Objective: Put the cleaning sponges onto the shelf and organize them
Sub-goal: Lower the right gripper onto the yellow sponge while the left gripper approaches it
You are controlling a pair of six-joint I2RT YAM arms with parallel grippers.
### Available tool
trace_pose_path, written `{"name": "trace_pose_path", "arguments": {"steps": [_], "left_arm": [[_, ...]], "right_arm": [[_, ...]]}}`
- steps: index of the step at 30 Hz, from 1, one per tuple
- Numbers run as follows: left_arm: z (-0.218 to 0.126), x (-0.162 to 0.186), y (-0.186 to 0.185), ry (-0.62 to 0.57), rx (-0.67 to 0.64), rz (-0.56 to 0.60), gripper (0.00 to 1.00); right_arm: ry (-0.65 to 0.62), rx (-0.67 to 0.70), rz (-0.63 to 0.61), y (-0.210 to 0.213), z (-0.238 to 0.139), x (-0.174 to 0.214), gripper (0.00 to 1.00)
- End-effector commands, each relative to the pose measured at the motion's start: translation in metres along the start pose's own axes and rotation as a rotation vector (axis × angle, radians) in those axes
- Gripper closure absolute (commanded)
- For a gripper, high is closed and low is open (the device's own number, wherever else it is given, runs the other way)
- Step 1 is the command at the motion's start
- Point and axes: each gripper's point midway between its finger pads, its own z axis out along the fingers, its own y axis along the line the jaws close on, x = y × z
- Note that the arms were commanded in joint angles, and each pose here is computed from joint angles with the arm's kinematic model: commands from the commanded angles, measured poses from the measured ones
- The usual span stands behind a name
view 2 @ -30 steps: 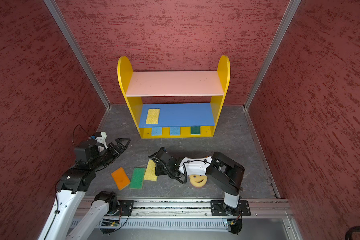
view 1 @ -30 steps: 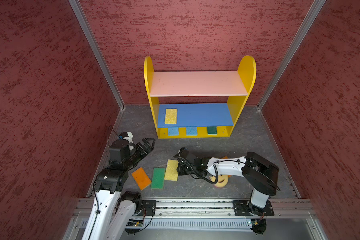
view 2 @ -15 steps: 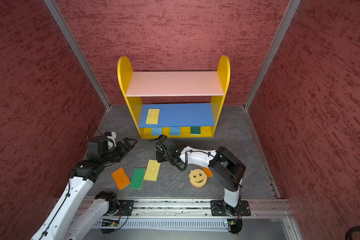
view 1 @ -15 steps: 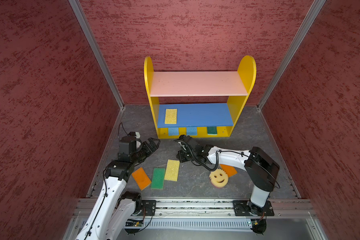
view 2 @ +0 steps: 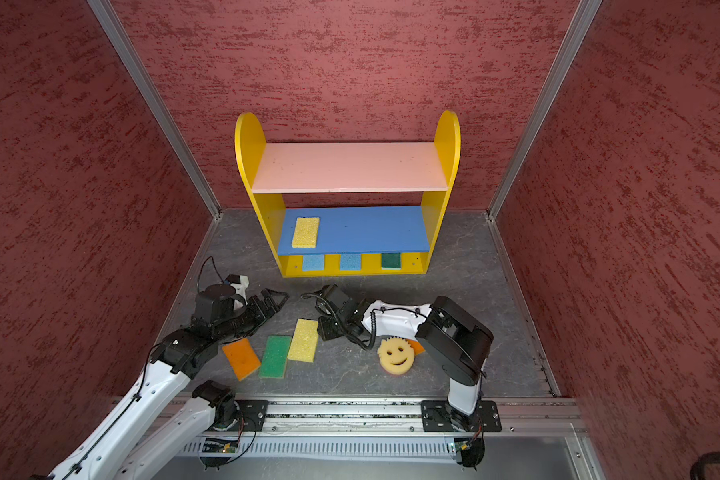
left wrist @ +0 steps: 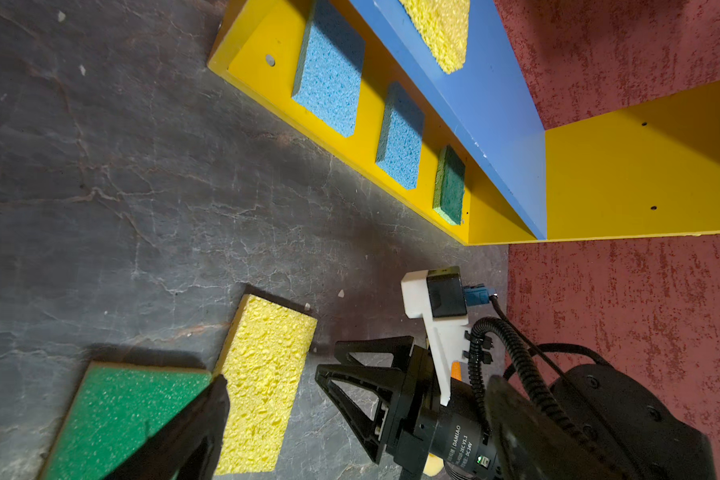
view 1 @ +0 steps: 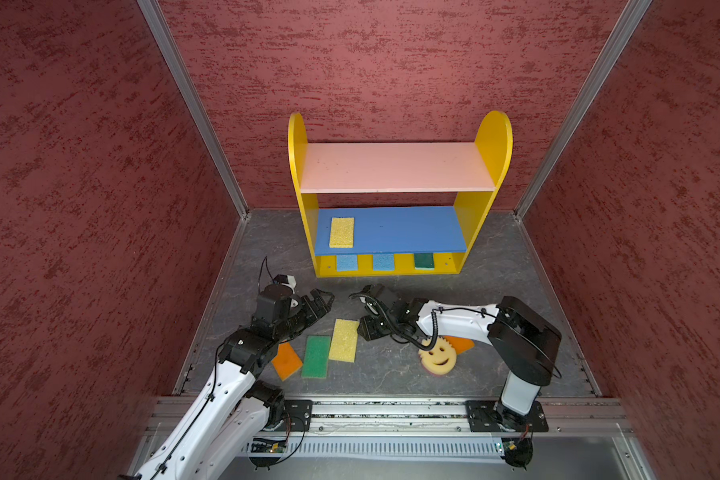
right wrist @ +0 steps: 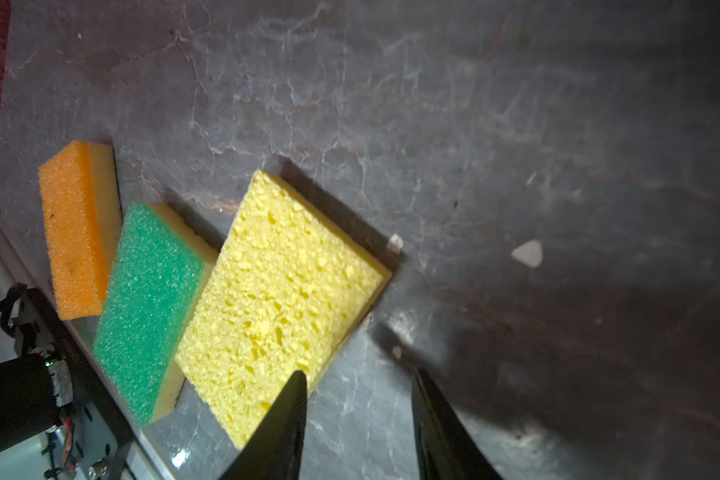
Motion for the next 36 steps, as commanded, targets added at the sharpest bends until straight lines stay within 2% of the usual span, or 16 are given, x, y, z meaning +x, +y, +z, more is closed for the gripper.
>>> {"name": "trace_pose_path", "arguments": {"steps": [1, 6, 15, 21, 24, 26, 36], "left_arm": [[0.004, 0.0, 0.008, -0.042, -0.03, -0.038, 0.05], [0.02, 0.003, 0.008, -0.045, -0.049, -0.032, 0.05], [0.043, -0.007, -0.005, -0.041, -0.091, -0.006, 0.05], [0.049, -0.013, -0.008, -0.035, -0.101, 0.011, 0.05], [0.052, -0.013, -0.008, -0.029, -0.092, 0.004, 0.05], [0.053, -0.012, -0.008, -0.021, -0.083, -0.002, 0.05], [0.049, -0.014, -0.002, -0.016, -0.072, -0.01, 0.03]], "right_arm": [[-0.012, -0.089, 0.032, 0.019, -0.007, 0.006, 0.59], [0.007, -0.157, 0.039, 0.028, -0.004, 0.011, 0.58], [0.029, -0.185, 0.017, 0.039, 0.013, 0.001, 0.57], [0.032, -0.178, 0.046, 0.036, 0.024, 0.002, 0.71], [0.03, -0.164, 0.048, 0.032, 0.026, 0.002, 0.91], [0.026, -0.162, 0.037, 0.033, 0.024, -0.001, 0.99], [-0.072, -0.096, -0.033, 0.018, -0.014, -0.048, 1.0]]}}
